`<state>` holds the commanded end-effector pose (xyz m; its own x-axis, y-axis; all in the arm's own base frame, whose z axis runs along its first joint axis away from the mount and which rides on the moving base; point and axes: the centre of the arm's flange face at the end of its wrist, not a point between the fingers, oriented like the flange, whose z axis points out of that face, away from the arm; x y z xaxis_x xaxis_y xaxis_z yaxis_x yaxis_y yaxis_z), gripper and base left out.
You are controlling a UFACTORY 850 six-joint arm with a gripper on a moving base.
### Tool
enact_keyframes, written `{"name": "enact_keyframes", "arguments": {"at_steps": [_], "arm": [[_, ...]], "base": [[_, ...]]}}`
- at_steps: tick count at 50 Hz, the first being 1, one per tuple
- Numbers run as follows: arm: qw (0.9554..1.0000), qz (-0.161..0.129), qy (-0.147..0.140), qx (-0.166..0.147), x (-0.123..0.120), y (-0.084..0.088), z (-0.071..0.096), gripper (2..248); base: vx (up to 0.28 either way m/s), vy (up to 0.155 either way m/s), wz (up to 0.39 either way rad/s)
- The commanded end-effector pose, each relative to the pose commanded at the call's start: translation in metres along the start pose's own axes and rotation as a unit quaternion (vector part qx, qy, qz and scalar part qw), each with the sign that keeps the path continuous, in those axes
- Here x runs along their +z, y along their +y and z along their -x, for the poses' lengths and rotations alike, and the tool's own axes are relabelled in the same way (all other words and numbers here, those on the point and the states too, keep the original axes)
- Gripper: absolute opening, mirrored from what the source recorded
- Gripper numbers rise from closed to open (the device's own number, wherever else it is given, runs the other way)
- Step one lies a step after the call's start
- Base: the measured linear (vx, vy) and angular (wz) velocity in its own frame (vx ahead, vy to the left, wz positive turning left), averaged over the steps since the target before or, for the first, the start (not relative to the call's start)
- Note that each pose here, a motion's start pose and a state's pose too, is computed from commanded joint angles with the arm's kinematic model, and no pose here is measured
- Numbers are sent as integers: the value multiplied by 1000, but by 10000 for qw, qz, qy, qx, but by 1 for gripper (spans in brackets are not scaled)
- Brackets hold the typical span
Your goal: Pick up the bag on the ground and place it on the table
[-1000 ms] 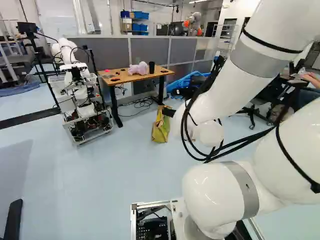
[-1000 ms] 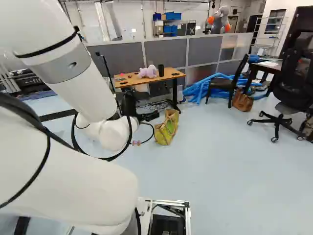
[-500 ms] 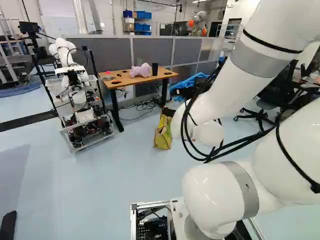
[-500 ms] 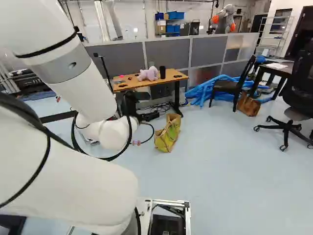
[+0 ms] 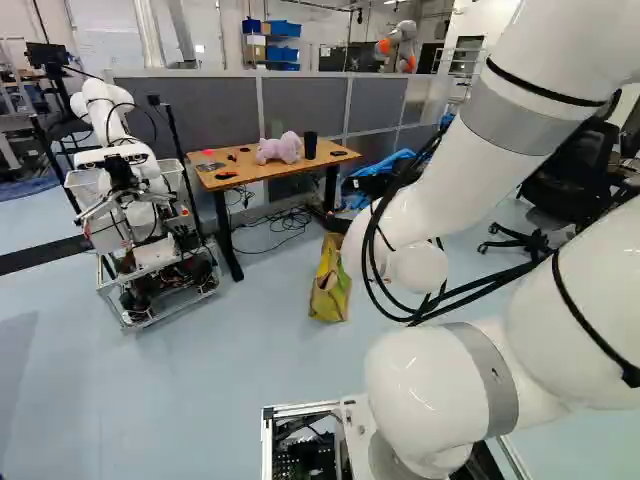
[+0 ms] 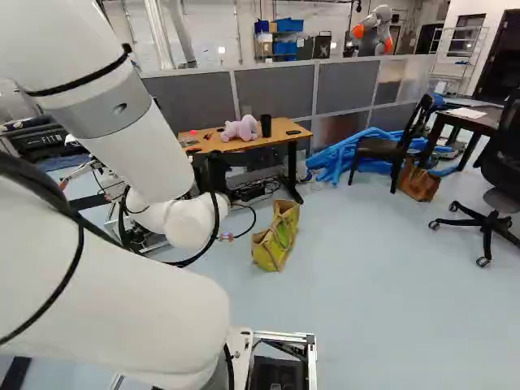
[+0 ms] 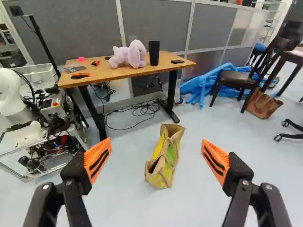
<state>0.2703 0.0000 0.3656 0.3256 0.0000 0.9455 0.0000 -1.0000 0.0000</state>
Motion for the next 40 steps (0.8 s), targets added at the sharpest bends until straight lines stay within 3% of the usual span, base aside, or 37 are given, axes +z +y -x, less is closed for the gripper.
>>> {"name": "enact_keyframes", "arguments": {"at_steps": [16,40], "arm": [[10000,0,0,0,0,0,0,247],[10000,0,0,0,0,0,0,247]], "base": [[261,0,-12],[163,-41,1]]}}
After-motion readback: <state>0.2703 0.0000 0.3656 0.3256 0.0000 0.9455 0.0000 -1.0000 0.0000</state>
